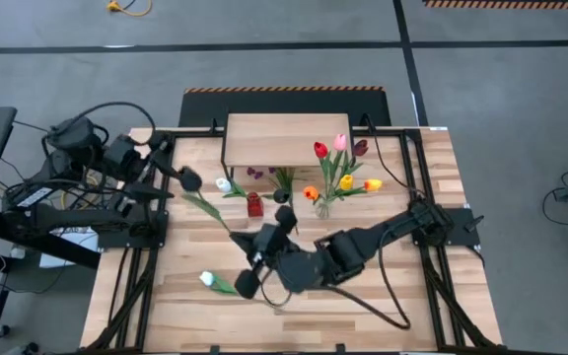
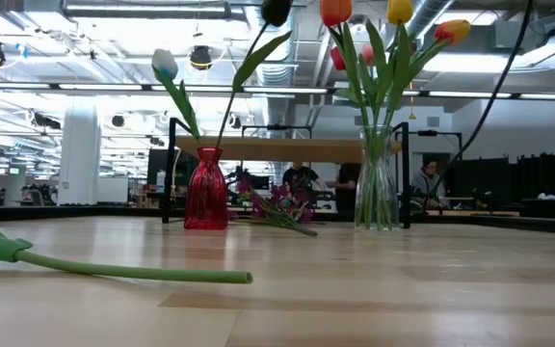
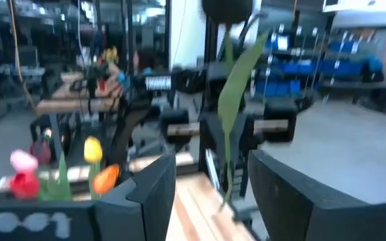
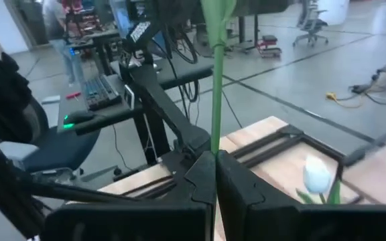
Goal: Pick and place flowers into a vace then onto a shelf
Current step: Put the black tulip into the red vase
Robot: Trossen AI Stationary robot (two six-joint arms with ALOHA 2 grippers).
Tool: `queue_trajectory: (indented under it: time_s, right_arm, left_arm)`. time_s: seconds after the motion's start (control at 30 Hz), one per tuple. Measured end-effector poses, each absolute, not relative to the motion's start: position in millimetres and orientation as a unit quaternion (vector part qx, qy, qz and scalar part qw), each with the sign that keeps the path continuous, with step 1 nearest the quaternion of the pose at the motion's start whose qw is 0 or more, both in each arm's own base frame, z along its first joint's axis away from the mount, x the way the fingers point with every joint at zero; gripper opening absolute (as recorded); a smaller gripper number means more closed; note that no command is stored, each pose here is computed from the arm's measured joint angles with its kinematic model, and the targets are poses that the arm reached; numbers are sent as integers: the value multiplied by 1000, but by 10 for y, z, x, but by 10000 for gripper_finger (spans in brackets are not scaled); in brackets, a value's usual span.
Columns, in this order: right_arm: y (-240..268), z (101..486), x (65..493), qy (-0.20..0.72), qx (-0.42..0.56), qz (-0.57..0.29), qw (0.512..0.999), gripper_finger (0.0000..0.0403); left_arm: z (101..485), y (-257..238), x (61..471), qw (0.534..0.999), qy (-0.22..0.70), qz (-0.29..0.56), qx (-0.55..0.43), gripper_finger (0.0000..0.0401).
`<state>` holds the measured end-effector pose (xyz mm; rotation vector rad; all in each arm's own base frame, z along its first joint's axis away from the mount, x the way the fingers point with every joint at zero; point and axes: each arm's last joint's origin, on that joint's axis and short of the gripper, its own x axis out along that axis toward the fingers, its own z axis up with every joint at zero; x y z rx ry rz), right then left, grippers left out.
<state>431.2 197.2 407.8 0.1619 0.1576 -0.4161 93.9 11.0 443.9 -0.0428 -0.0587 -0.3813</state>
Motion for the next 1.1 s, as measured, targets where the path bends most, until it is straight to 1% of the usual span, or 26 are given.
queue_trajectory:
  time_s: [0.13, 0.3, 0.5, 0.77, 1.0, 1.1]
  right_arm:
    - [1758, 4082, 4443, 77, 73, -197, 975, 0]
    - [1558, 4098, 4550, 68, 66, -194, 976, 0]
    - [1472, 4097, 4582, 72, 59, -193, 977, 0]
    - [1417, 4089, 4601, 75, 59, -192, 977, 0]
    - [1363, 4090, 4617, 75, 60, -197, 976, 0]
    - [1333, 4096, 4628, 72, 62, -200, 975, 0]
  left_arm:
    - [4500, 146, 1055, 979, -50, -195, -41, 176]
    - [4484, 196, 1206, 978, -40, -195, -57, 176]
    - [4466, 233, 1322, 978, -35, -195, -60, 176]
    - [4491, 238, 1338, 978, -48, -197, -52, 176]
    - [4485, 214, 1327, 968, -40, -240, -52, 176]
    - [4483, 212, 1327, 968, -38, -244, -54, 176]
